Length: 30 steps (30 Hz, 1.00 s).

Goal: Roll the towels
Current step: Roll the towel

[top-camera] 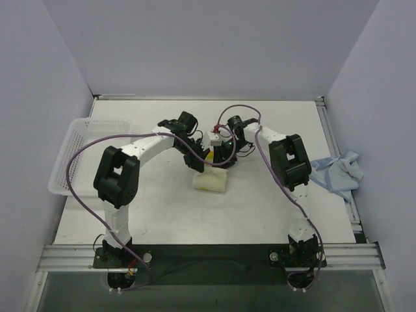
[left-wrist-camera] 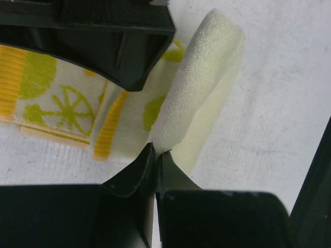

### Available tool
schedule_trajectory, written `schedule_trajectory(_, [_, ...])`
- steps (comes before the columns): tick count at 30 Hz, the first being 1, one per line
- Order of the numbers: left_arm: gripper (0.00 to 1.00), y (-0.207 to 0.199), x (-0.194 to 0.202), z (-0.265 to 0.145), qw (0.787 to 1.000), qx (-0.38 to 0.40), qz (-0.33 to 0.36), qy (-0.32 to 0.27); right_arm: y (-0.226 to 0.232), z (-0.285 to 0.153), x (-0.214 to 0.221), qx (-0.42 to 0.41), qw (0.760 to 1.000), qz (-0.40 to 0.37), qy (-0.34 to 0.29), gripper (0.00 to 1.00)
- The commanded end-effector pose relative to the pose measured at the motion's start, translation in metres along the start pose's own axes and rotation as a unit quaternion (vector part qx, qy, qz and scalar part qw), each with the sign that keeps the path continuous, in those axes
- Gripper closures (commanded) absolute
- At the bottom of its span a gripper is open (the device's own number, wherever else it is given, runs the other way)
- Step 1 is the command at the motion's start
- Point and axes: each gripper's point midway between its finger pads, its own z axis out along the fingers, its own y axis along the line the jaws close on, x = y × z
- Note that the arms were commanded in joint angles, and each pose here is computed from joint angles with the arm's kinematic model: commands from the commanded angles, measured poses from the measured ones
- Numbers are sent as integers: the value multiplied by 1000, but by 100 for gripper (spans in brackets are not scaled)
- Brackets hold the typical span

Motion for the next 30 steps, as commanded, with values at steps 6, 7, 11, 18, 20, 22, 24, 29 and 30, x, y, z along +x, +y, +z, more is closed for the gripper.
schedule_trajectory(6, [100,27,5,25,999,5,-35,19,4,-48,-26,33,998,-15,-56,59])
schedule_trajectory(7, [100,28,7,27,999,8,-40,19,3,-55,-29,34,997,-10,-64,54])
schedule_trajectory(11, [99,29,10,30,998,13,-51,21,-10,-95,-39,29,994,26,-104,50])
schedule_trajectory(18, [93,29,5,28,997,8,-71,19,5,-111,-18,-37,993,64,-94,57])
schedule_trajectory(20, [88,31,8,30,996,7,-83,24,16,-107,-10,-62,991,81,-81,62])
schedule_trajectory(22, [85,32,13,32,994,9,-101,31,22,-99,1,-75,991,92,-62,67])
schedule_trajectory(24, [83,34,17,32,992,9,-121,32,28,-96,8,-81,991,87,-54,69])
schedule_trajectory(29, [68,42,18,30,987,9,-156,24,42,-77,33,-101,991,92,-13,75])
schedule_trajectory(30, [67,43,18,30,986,10,-162,23,42,-75,34,-99,991,88,-11,75])
